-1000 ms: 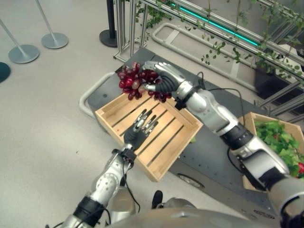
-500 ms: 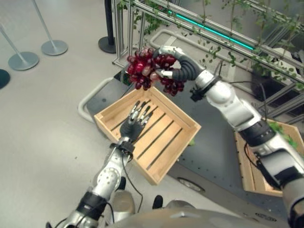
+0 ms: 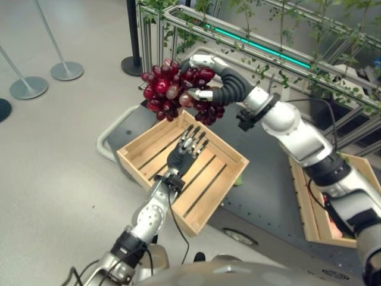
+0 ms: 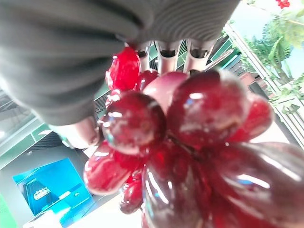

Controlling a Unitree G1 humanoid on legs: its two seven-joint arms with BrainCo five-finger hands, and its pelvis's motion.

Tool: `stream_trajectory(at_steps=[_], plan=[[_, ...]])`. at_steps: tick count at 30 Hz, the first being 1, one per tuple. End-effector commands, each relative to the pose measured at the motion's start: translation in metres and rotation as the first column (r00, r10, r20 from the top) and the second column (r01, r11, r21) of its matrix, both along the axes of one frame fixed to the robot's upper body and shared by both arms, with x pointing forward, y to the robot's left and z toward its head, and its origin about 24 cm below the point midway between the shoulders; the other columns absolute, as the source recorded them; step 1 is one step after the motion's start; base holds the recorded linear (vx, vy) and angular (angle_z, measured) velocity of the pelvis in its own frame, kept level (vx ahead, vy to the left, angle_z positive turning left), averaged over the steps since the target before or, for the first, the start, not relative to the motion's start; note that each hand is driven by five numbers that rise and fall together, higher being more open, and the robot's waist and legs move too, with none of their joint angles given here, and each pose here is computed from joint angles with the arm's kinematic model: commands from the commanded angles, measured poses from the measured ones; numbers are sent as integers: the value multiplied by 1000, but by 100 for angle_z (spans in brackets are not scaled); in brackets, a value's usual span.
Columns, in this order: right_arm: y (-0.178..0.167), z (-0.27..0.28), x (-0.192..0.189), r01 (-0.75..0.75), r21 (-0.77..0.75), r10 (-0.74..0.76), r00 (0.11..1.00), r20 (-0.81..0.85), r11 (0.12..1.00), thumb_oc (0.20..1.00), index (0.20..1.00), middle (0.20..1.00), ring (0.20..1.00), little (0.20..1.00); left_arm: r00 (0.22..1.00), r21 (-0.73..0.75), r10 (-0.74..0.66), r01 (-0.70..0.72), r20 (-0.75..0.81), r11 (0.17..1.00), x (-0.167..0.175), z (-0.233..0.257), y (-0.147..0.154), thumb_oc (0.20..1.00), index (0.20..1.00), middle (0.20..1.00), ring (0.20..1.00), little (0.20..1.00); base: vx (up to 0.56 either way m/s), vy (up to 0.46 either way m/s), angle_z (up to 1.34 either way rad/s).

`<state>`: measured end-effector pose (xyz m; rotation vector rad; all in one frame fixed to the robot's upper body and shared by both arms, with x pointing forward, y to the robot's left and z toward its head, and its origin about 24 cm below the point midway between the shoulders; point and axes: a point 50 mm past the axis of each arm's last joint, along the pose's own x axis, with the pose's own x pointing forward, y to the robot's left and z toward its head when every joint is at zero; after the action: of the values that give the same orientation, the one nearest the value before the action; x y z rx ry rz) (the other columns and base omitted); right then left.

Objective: Pick up the fruits from the basket on one side to the basket on the other side

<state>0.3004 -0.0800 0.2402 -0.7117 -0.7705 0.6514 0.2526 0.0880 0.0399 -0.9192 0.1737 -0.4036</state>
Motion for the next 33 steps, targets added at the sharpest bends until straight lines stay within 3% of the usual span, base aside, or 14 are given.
stream_trajectory(at_steps=[1, 7, 16, 33], plan=[[8, 28, -19, -125, 100, 114, 988, 109, 987, 200, 200, 200, 200, 200, 998, -8, 7, -6, 70, 1000, 5, 11, -6, 1000, 1000, 1000, 1000, 1000, 0, 0, 0], [8, 8, -20, -128, 123, 124, 992, 34, 984, 200, 200, 200, 200, 200, 996, -11, -42, 43, 78, 999, 1, 14, -25, 1000, 1000, 1000, 1000, 1000, 0, 0, 0], [3, -11, -20, -91, 122, 94, 995, -19, 988, 200, 200, 200, 200, 200, 993, -35, 41, -37, 113, 999, 9, 23, -3, 1000, 1000, 1000, 1000, 1000, 3, 2, 0], [-1, -26, -23, -69, 96, 73, 997, -39, 993, 200, 200, 200, 200, 200, 981, -117, 58, -36, 187, 993, 7, 43, 0, 1000, 1000, 1000, 1000, 1000, 0, 0, 0]])
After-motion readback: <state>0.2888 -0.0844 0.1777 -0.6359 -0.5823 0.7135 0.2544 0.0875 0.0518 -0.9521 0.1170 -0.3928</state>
